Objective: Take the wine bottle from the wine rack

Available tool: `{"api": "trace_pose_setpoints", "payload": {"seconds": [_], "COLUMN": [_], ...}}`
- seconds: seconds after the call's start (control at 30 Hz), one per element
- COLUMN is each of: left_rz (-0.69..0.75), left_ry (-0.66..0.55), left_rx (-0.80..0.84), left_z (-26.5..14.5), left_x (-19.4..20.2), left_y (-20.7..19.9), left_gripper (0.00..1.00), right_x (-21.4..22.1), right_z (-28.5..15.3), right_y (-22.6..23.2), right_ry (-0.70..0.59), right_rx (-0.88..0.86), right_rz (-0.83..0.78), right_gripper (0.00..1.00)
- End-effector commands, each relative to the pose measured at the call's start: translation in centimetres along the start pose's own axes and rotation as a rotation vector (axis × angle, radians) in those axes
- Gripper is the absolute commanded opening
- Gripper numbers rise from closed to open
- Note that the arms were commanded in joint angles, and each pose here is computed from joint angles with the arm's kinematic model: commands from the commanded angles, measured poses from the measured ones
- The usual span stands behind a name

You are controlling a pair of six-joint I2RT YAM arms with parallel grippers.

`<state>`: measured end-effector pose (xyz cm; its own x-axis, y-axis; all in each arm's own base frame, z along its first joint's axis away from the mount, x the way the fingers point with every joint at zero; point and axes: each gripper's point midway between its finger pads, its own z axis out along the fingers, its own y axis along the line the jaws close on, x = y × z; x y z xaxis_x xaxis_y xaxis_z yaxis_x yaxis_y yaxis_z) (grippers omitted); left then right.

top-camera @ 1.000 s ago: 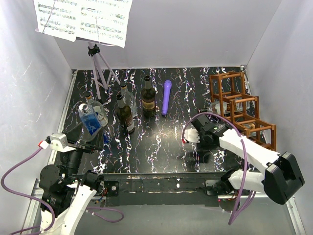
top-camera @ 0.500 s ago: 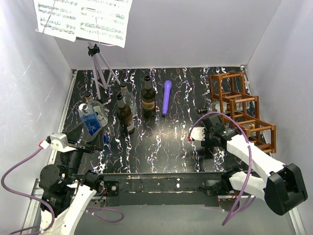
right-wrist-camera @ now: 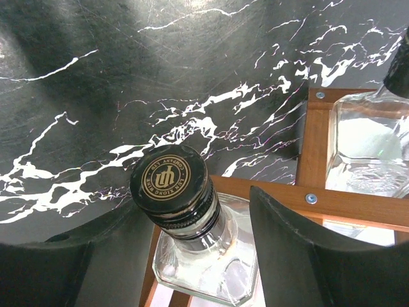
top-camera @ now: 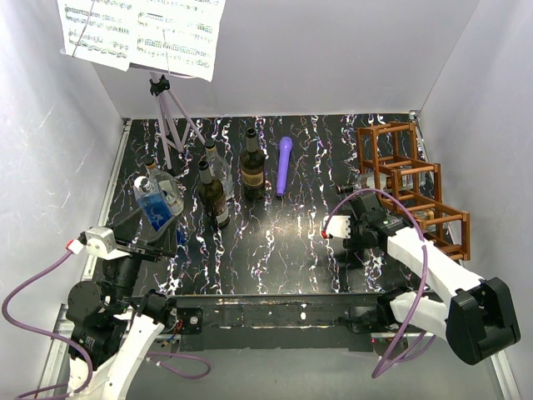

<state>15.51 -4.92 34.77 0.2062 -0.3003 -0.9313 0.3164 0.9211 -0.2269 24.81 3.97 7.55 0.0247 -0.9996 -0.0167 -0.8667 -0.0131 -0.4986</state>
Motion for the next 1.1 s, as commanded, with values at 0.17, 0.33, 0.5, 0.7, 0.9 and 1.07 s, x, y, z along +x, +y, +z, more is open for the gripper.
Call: {"api": "trace_pose_setpoints", "payload": {"seconds": [0.17, 0.33, 0.5, 0.7, 0.9, 1.07], "left_rz": [0.003, 0.002, 0.002, 0.003, 0.002, 0.003], "left_ry": [0.003, 0.003, 0.000, 0.000, 0.000, -0.001], "left_rx": [0.002, 0.004, 0.005, 0.003, 0.003, 0.000], "left_z": [-0.1, -0.1, -0.1, 0.0, 0.0, 0.0], "left_x": [0.3, 0.3, 0.2, 0.3, 0.3, 0.3], "left_y": [0.1, 0.0, 0.0, 0.1, 0.1, 0.1], "left_gripper": [0.98, 0.98, 0.98, 0.98, 0.98, 0.98], "right_x": [0.4, 0.9, 1.0, 0.9, 0.5, -0.3], "right_z": [0.8, 1.1, 1.5, 1.5, 0.7, 0.4], "right_y": [-0.7, -0.7, -1.0, -1.4, -1.7, -1.1], "right_ry": [-0.002, 0.013, 0.016, 0.010, -0.017, -0.066], "right_rx": [-0.004, 0.005, 0.017, 0.015, 0.015, 0.004], "right_rz": [-0.065, -0.083, -0.089, -0.079, -0.081, -0.093], "right_gripper": [0.65, 0.63, 0.59, 0.51, 0.29, 0.01]}}
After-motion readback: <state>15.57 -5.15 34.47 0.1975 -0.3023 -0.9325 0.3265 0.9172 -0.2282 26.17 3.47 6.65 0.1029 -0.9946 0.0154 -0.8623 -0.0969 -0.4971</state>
